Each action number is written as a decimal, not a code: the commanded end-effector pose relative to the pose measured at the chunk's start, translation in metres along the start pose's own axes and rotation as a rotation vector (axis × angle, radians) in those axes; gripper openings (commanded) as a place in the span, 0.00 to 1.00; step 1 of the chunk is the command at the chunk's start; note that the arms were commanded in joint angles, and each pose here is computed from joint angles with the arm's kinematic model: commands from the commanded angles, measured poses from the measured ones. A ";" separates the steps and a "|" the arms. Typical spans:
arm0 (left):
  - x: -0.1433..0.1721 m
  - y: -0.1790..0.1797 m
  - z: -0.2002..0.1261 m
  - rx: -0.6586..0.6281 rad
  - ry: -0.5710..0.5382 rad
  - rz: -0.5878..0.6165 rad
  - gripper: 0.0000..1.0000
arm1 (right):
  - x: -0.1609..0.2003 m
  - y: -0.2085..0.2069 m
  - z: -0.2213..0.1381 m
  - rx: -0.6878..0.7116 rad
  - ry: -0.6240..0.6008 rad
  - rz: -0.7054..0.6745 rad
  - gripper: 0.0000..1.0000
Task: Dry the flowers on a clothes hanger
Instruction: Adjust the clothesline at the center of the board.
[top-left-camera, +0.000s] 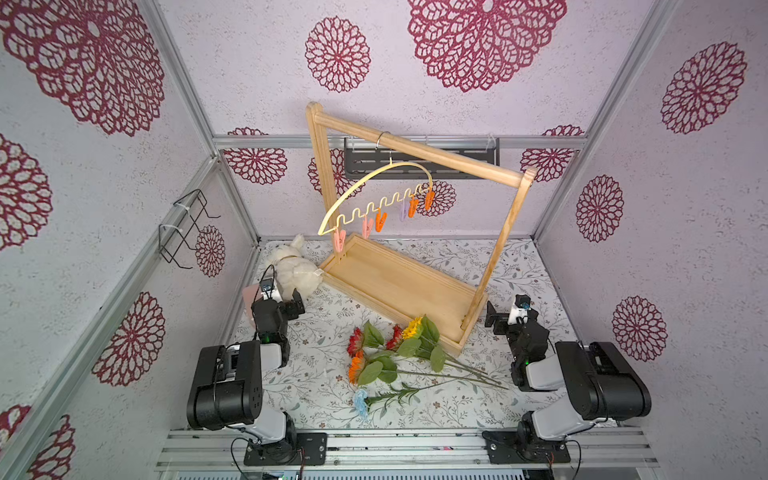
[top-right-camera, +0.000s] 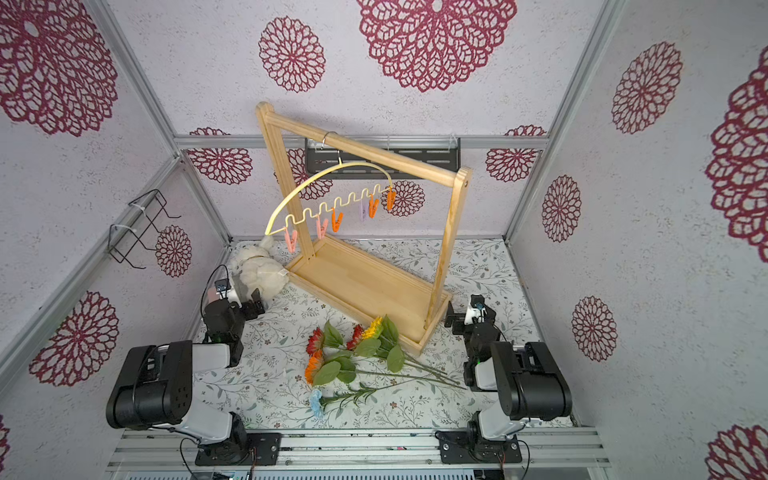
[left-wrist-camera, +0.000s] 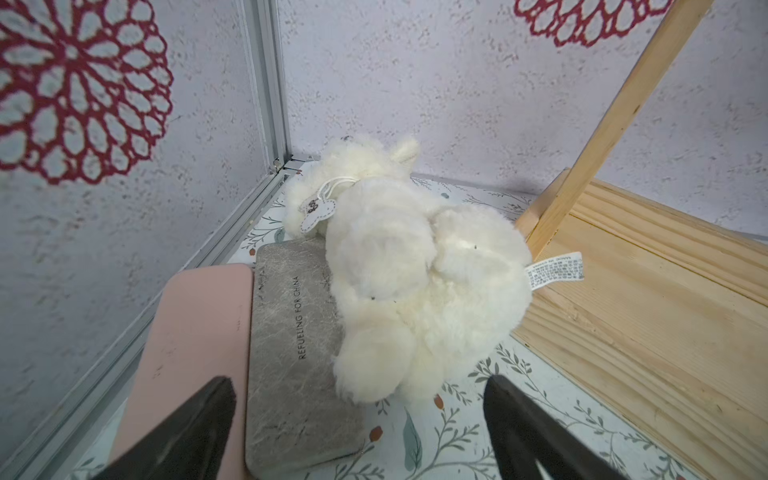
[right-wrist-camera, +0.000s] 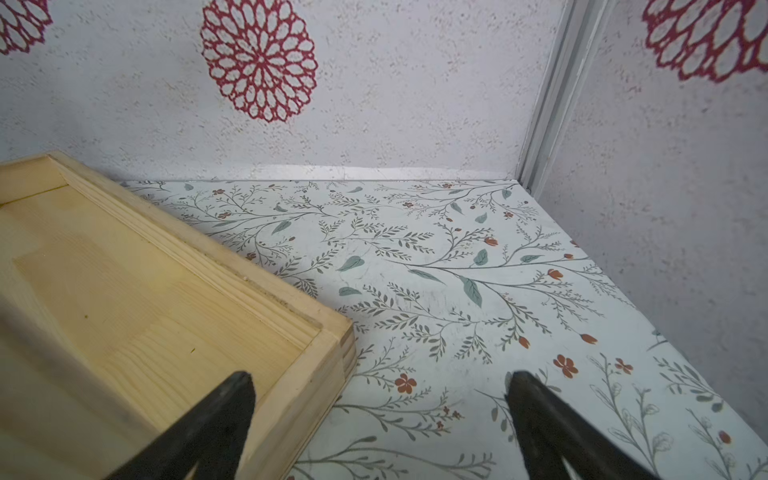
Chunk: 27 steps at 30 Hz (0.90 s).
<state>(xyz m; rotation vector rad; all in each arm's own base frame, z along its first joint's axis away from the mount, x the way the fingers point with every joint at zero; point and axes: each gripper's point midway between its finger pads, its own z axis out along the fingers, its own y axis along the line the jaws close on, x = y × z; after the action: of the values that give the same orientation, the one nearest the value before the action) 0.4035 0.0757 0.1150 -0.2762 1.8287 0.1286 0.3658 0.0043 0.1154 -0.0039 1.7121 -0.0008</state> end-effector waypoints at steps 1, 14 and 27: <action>-0.005 -0.001 0.001 0.002 -0.015 0.009 0.97 | -0.017 0.002 0.003 -0.008 -0.053 -0.002 0.99; -0.004 -0.002 0.001 0.004 -0.014 0.010 0.97 | -0.017 0.002 0.003 -0.007 -0.051 -0.002 0.99; -0.005 -0.001 -0.001 0.008 -0.017 0.006 0.97 | -0.019 0.000 -0.003 0.000 -0.077 0.004 0.99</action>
<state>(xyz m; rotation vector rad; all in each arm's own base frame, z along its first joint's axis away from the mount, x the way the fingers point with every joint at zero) 0.4035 0.0757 0.1151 -0.2761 1.8283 0.1286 0.3658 0.0042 0.1162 -0.0033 1.7082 -0.0014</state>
